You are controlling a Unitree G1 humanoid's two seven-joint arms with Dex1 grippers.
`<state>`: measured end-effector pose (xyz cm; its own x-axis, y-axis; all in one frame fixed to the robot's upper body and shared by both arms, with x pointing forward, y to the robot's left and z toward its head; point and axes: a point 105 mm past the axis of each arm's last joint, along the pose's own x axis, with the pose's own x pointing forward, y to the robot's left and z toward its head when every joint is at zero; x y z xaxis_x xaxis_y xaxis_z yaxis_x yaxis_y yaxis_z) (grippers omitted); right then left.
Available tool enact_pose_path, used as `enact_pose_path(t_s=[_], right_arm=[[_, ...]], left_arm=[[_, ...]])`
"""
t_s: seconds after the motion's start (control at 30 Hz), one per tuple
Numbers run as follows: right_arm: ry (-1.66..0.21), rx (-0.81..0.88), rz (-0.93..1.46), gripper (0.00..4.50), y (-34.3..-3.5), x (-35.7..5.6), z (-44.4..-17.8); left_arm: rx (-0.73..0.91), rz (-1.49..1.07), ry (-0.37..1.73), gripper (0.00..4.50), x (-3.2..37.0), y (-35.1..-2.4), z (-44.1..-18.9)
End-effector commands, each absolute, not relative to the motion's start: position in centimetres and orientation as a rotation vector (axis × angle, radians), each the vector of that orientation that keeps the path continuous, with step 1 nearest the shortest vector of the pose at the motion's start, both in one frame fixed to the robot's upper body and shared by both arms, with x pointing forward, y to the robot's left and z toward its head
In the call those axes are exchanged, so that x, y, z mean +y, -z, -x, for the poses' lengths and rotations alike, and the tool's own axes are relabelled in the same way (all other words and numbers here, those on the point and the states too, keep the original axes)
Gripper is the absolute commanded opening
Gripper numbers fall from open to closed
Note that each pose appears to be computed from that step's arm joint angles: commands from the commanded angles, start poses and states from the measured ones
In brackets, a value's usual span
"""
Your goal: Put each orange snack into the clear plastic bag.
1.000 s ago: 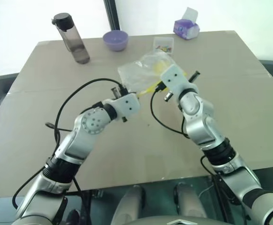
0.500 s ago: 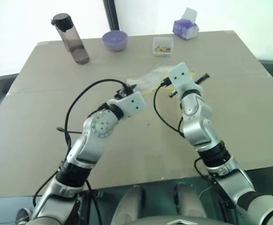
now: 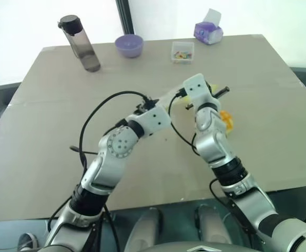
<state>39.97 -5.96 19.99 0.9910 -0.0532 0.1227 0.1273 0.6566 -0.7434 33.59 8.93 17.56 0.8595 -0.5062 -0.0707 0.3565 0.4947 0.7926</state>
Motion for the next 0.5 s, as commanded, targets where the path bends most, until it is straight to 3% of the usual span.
enact_pose_path(t_s=[0.03,0.5], right_arm=[[0.128,-0.165,0.828,0.00,-21.72,-5.26,-39.98],[0.123,-0.181,0.814,0.00,-21.62,-4.33,-39.50]], left_arm=[[-0.230,-0.906,0.543,2.31,7.94,-18.70,-32.86],[-0.213,-0.907,0.494,2.31,8.16,-18.85,-33.68]])
